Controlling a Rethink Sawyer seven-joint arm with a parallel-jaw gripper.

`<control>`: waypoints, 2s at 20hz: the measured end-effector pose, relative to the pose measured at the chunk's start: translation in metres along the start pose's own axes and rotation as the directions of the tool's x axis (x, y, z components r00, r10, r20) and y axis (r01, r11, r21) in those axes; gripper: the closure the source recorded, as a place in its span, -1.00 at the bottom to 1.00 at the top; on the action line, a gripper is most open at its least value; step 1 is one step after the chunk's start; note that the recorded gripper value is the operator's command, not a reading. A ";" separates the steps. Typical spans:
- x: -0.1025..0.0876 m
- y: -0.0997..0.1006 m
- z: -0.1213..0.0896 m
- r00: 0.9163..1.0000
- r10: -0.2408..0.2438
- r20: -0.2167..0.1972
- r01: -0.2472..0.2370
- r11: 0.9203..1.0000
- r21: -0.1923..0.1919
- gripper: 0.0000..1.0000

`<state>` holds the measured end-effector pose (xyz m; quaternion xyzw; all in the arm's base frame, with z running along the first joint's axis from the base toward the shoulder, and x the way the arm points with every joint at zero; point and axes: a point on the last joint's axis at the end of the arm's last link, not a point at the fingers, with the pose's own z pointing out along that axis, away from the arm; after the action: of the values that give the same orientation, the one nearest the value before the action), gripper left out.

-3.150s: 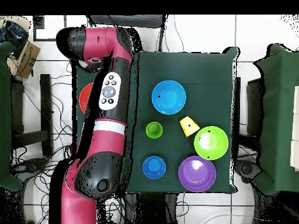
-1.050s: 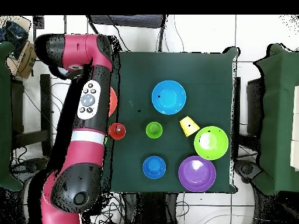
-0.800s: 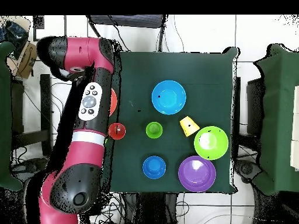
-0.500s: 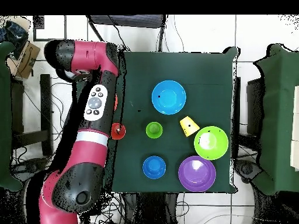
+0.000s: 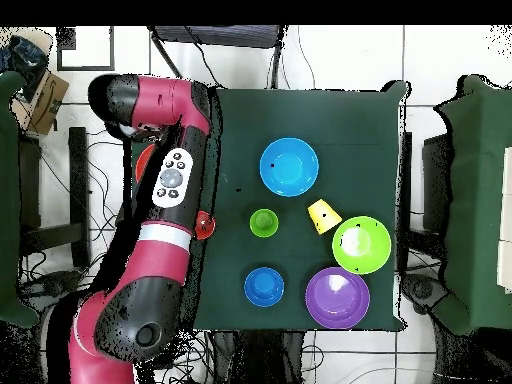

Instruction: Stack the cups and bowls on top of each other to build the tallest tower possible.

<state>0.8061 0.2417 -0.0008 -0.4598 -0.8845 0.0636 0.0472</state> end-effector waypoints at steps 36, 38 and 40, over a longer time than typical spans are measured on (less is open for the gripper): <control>0.007 -0.002 -0.009 0.999 -0.020 0.025 0.019 0.999 0.033 1.00; 0.004 -0.005 -0.026 0.999 -0.019 0.026 0.018 0.999 0.046 1.00; 0.000 -0.010 -0.048 1.000 -0.017 0.020 0.016 0.998 0.066 1.00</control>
<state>0.8054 0.2394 0.0484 -0.4500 -0.8861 0.0970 0.0540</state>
